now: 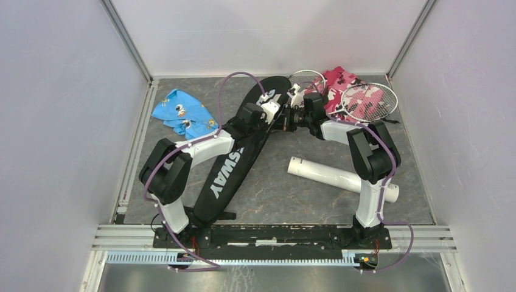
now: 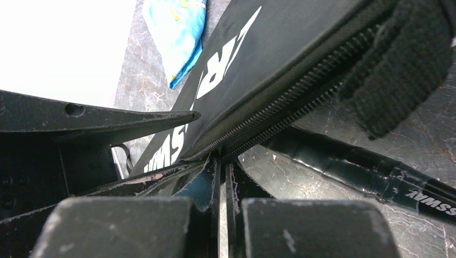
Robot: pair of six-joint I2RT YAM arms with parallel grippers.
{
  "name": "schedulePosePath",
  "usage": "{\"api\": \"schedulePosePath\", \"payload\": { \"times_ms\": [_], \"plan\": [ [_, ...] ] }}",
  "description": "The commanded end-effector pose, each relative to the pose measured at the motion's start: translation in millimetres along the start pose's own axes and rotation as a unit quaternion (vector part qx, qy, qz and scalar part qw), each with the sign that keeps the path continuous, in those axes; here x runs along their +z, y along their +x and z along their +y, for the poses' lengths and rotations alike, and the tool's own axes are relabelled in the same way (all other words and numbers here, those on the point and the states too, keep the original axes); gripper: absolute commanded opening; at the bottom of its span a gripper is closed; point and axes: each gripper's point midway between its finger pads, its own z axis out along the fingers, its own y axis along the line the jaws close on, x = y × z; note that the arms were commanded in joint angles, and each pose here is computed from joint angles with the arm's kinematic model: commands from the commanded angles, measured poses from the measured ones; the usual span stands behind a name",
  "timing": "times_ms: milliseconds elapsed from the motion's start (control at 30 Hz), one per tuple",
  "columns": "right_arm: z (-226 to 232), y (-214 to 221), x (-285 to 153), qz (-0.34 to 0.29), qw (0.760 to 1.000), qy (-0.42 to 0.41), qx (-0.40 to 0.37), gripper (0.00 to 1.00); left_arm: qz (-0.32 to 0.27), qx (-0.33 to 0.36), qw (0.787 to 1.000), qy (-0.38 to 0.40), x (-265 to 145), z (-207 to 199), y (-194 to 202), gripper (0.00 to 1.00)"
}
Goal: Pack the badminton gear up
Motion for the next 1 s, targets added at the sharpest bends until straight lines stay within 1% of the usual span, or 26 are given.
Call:
{"api": "schedulePosePath", "payload": {
  "times_ms": [0, 133, 200, 267, 333, 367, 500, 600, 667, 733, 800, 900, 967],
  "plan": [
    [19, -17, -8, -0.018, 0.999, -0.024, -0.037, 0.0, -0.009, 0.043, 0.998, -0.045, -1, 20, -16, 0.4],
    [19, -18, -9, -0.019, 0.999, -0.024, -0.039, 0.0, -0.009, 0.05, 0.998, -0.046, -1, 21, -17, 0.36],
    [20, -19, -9, -0.019, 0.999, -0.025, -0.042, 0.0, -0.007, 0.053, 0.997, -0.048, 0, 22, -16, 0.3],
    [19, -20, -10, -0.019, 0.998, -0.024, -0.047, 0.0, -0.005, 0.054, 0.997, -0.048, 0, 22, -16, 0.2],
    [19, -22, -10, -0.017, 0.998, -0.022, -0.054, 0.0, -0.004, 0.054, 0.997, -0.046, -2, 22, -18, 0.07],
    [19, -22, -10, -0.016, 0.998, -0.021, -0.058, 0.01, -0.005, 0.051, 0.998, -0.046, -3, 22, -19, 0.02],
    [19, -28, -11, -0.013, 0.997, -0.018, -0.08, 0.09, -0.012, 0.034, 0.997, -0.068, -13, 31, -29, 0.02],
    [24, -37, -13, -0.011, 0.995, -0.023, -0.1, 0.18, -0.018, 0.019, 0.995, -0.099, -25, 44, -38, 0.02],
    [26, -43, -17, -0.012, 0.993, -0.025, -0.111, 0.28, -0.018, 0.015, 0.994, -0.107, -32, 49, -43, 0.02],
    [27, -48, -22, -0.014, 0.992, -0.026, -0.124, 0.42, -0.019, 0.01, 0.993, -0.116, -38, 56, -47, 0.02],
    [27, -53, -30, -0.018, 0.99, -0.021, -0.135, 0.53, -0.024, 0.003, 0.992, -0.122, -45, 63, -52, 0.02],
    [21, -60, -44, -0.028, 0.989, -0.009, -0.145, 0.65, -0.03, -0.015, 0.991, -0.131, -54, 80, -57, 0.02],
    [12, -66, -57, -0.04, 0.988, 0.007, -0.148, 0.7, -0.034, -0.033, 0.99, -0.131, -59, 91, -60, 0.02]
  ]
}}
